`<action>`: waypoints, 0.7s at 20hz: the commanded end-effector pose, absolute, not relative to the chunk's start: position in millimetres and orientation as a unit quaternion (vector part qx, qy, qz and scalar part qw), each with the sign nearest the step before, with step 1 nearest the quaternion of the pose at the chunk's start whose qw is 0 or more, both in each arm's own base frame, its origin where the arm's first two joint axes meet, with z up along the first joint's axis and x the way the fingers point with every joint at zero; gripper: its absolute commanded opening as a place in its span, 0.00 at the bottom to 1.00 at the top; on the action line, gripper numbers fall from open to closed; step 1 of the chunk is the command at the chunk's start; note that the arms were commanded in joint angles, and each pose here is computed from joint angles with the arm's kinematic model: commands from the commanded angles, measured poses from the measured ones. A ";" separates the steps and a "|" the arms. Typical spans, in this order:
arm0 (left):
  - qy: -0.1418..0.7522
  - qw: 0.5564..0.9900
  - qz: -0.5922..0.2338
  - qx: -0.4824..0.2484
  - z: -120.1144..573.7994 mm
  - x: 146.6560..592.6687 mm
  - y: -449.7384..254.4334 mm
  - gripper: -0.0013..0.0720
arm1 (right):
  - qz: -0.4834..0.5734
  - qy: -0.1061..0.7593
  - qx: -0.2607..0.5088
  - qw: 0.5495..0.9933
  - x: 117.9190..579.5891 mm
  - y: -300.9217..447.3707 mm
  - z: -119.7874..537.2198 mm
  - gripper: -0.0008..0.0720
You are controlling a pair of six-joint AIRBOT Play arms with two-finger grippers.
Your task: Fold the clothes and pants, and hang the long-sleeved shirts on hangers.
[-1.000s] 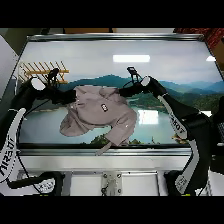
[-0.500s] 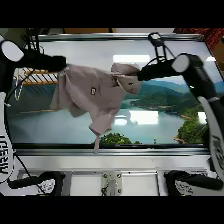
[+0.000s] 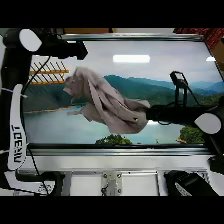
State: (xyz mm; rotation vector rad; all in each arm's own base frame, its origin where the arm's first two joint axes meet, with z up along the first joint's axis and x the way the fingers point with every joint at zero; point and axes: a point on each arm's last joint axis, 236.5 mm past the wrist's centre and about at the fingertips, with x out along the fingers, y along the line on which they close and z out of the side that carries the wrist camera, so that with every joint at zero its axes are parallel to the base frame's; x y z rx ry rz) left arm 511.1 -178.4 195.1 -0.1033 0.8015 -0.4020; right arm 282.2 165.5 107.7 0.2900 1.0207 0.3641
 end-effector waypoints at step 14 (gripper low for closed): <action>0.695 0.699 -0.132 -0.109 -65.3 226.0 -249.8 0.83 | 0.088 0.445 0.173 0.874 307.4 103.3 93.0 0.90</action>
